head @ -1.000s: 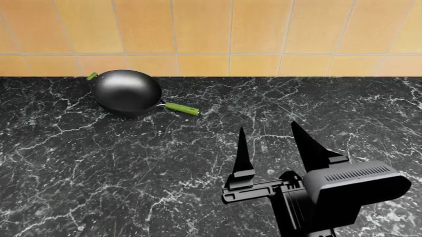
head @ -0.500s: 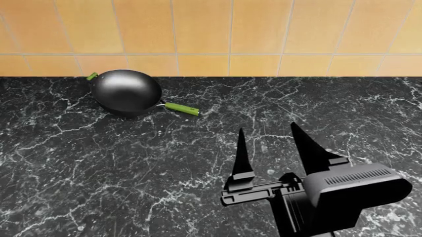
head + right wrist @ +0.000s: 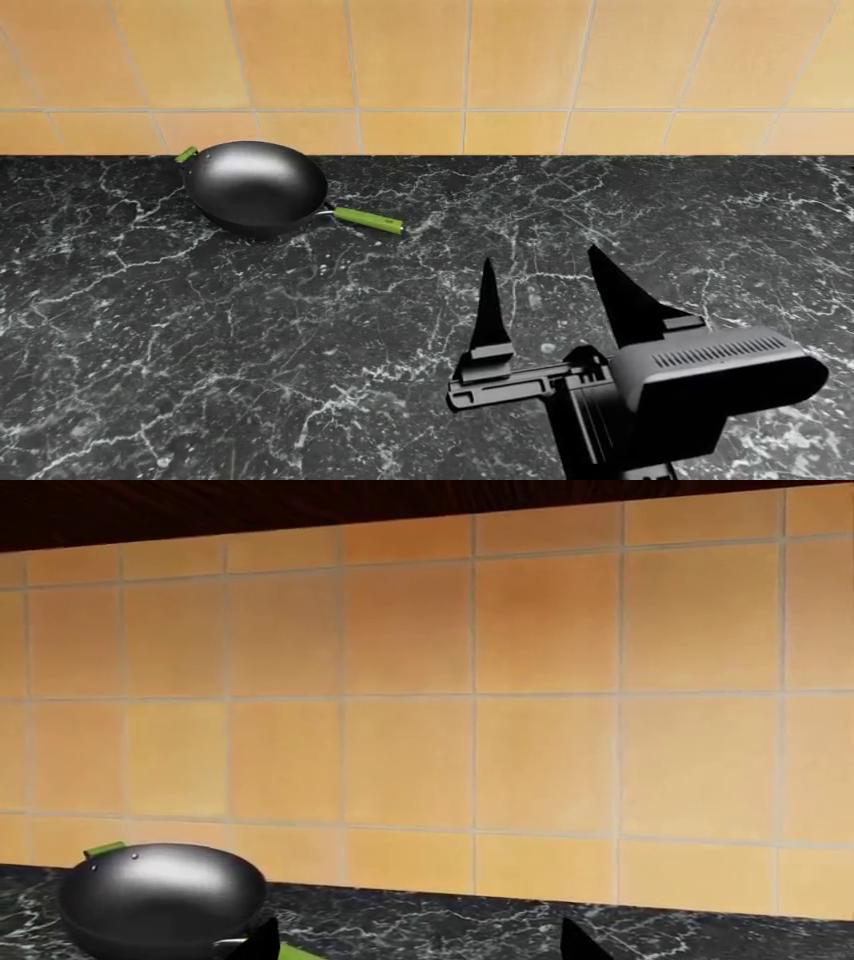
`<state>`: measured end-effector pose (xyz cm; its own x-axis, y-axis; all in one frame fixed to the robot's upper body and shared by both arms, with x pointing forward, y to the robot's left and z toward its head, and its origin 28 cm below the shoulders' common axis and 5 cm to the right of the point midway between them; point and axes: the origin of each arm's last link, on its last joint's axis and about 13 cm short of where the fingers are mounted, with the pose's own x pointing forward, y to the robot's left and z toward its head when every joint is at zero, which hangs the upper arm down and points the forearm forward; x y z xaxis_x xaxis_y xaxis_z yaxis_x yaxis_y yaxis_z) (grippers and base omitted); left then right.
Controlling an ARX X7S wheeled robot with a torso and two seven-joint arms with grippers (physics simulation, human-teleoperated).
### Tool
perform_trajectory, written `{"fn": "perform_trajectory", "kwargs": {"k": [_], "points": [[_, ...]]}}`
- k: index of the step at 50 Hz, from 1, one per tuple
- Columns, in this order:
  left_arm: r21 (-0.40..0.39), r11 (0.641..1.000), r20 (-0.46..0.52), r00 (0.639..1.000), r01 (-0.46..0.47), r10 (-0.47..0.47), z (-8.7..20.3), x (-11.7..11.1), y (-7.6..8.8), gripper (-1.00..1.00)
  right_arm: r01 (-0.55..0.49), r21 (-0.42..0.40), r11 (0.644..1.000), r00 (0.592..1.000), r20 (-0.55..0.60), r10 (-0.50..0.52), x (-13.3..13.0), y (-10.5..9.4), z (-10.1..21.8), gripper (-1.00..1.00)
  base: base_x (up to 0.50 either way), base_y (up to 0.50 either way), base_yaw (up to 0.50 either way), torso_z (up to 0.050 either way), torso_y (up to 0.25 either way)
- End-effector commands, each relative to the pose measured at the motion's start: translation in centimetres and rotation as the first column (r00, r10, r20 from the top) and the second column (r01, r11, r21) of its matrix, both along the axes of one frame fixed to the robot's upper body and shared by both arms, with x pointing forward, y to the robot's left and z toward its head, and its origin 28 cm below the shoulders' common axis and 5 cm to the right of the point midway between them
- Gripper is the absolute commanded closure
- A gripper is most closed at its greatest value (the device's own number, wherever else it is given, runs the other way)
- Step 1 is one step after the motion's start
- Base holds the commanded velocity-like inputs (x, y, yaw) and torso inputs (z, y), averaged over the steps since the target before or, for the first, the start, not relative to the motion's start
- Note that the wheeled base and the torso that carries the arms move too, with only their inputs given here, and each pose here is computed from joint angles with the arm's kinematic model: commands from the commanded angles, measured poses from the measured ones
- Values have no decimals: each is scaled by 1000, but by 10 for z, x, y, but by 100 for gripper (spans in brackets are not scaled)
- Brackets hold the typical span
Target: Pick the egg from the counter and place it in the cabinet.
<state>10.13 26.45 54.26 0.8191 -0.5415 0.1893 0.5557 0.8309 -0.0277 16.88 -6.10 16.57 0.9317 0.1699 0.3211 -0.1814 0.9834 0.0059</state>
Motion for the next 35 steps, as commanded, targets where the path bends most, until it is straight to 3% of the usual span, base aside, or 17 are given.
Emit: {"fn": "perform_trajectory", "kwargs": {"k": [1,35], "points": [[25,999,-46,998,34,-33,-21,-8,5,-100,5,-3,1000,1000,-2,-5,3,0,0,-100,0,0,0,0,0],[-4,1000,-188,982,18,-19,-90,40,21,-100,14,-8,1000,1000,-6,-14,3,-1,-1,-100,0,0,0,0,0]]}}
